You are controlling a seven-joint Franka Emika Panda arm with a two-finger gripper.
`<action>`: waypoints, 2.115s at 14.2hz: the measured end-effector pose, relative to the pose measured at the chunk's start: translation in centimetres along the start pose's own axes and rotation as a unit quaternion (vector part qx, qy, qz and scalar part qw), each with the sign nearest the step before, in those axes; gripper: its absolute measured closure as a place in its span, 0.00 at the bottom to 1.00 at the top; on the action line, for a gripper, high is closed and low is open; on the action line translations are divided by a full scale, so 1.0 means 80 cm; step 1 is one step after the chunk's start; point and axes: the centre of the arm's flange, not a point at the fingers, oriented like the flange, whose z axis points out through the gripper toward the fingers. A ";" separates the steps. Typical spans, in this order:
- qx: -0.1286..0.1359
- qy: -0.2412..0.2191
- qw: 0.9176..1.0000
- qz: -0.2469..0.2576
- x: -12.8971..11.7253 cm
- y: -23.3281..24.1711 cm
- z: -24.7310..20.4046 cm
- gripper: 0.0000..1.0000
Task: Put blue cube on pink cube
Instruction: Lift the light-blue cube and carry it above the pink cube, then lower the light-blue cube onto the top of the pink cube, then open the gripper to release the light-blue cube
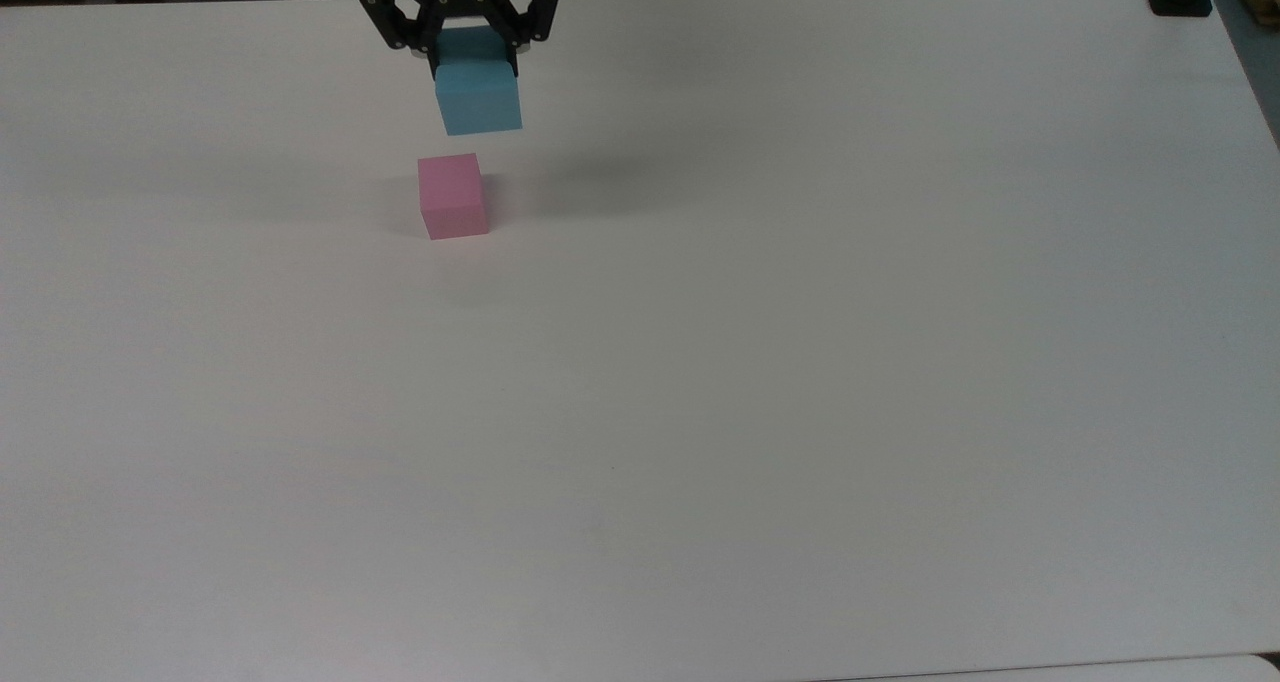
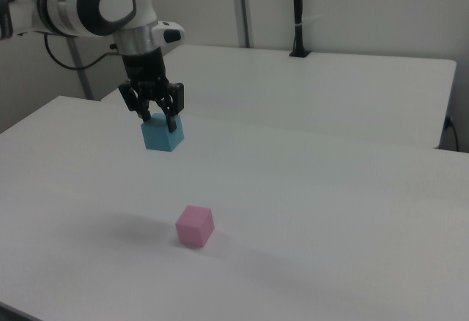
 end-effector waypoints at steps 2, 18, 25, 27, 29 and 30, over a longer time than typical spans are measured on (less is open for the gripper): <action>0.007 -0.007 1.000 0.008 -0.008 0.007 0.009 0.41; 0.008 0.014 0.999 0.044 -0.039 0.053 0.166 0.41; -0.014 -0.009 1.000 0.024 -0.039 0.053 0.205 0.41; -0.015 -0.009 1.000 0.024 -0.039 0.053 0.205 0.41; -0.015 -0.009 1.000 0.024 -0.039 0.053 0.205 0.41; -0.015 -0.009 1.000 0.024 -0.039 0.053 0.205 0.33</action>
